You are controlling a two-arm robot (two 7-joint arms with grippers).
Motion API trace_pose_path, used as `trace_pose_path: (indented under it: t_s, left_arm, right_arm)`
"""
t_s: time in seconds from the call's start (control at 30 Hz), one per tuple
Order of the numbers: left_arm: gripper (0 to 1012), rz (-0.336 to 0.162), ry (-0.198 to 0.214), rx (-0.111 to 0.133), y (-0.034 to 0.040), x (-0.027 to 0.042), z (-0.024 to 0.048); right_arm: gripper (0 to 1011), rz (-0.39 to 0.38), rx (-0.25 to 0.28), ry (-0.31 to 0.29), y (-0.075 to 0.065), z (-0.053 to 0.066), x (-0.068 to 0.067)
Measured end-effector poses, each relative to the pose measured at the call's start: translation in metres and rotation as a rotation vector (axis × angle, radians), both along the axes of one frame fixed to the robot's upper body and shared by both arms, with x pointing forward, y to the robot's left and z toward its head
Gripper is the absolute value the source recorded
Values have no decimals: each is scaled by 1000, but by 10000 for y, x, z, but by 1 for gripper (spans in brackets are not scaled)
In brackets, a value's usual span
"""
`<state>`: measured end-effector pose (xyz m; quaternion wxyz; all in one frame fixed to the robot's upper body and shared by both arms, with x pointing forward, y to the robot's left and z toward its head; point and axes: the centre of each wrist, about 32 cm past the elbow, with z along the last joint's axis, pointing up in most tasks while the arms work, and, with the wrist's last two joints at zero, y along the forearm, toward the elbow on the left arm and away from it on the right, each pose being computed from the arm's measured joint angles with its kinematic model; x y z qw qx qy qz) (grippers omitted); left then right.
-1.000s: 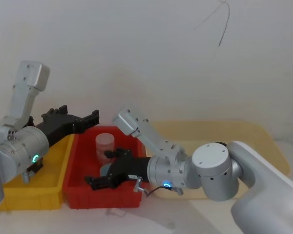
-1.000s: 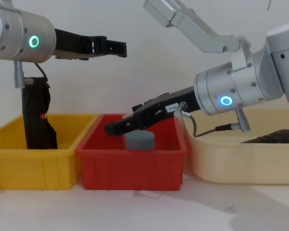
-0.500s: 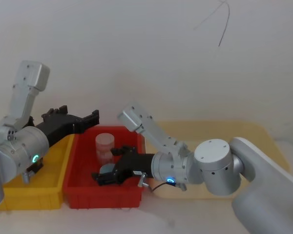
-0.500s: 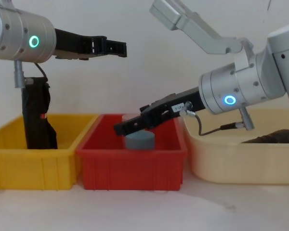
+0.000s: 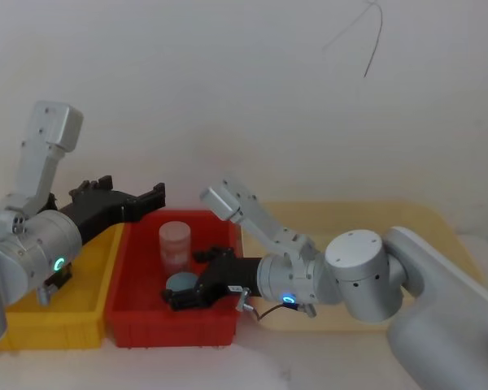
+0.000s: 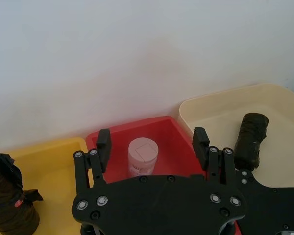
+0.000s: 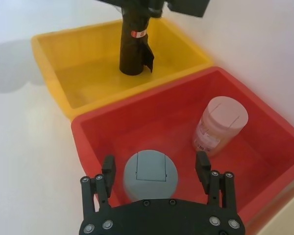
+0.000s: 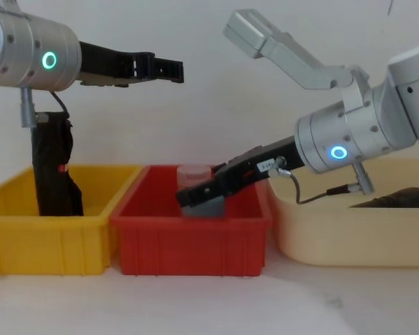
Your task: Pick up the garbage bag with the one hand and transfer it to the other hand.
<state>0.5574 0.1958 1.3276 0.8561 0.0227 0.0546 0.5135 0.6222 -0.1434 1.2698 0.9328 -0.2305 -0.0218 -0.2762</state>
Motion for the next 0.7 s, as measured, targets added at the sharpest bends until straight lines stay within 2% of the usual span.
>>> trace_pose_path:
  t_s: [0.67, 0.7]
  left_arm:
    - [1001, 0, 0, 0, 0, 0, 0]
    - [1002, 0, 0, 0, 0, 0, 0]
  right_arm:
    - [1000, -25, -20, 48, -85, -63, 50]
    - [977, -24, -18, 52, -91, -69, 51]
